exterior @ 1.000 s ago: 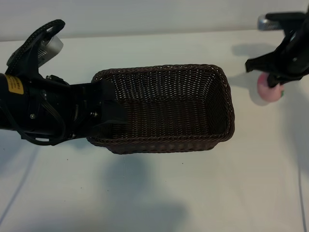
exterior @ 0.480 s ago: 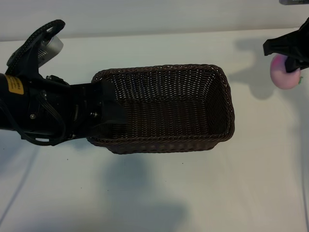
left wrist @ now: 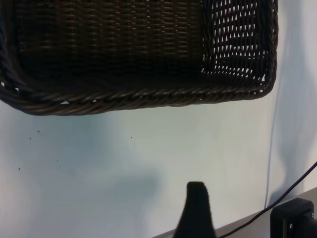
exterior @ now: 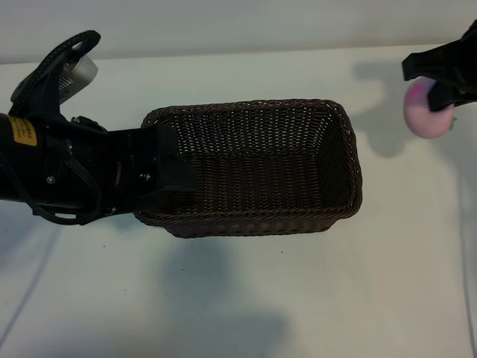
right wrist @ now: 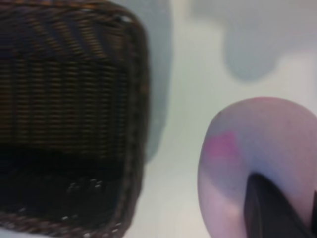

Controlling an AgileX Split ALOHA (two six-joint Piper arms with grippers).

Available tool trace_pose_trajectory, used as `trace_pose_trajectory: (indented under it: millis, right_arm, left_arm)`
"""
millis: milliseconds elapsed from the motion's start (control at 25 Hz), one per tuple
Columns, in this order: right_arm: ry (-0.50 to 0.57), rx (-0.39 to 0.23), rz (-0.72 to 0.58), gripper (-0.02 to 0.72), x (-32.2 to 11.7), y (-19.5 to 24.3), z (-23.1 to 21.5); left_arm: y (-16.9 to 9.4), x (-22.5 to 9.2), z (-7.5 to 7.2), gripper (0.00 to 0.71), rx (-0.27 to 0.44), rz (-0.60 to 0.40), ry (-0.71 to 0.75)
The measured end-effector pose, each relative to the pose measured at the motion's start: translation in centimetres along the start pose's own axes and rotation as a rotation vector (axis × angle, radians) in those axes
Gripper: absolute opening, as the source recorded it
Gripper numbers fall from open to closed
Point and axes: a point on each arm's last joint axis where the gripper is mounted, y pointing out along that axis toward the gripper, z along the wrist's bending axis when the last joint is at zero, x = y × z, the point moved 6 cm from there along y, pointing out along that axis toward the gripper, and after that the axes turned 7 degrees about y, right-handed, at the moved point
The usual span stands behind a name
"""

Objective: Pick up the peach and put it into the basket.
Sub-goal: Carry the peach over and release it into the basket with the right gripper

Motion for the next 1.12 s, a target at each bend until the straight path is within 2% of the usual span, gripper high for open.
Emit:
trace_pose_trajectory:
  millis: [560, 720, 1120]
  right_arm:
    - [-0.218, 0.166, 0.042, 0.041, -4.2, 1.7, 10.7]
    - [-0.247, 0.168, 0.076, 0.041, -5.0, 4.2, 12.0]
    - [-0.254, 0.145, 0.115, 0.041, -5.0, 11.1, 12.3]
  left_arm:
    - [0.0, 0.0, 0.0, 0.559, 0.000, 0.000, 0.001]
    - [0.0, 0.0, 0.0, 0.559, 0.000, 0.000, 0.001]
    - [0.0, 0.0, 0.0, 0.559, 0.001, 0.000, 0.001]
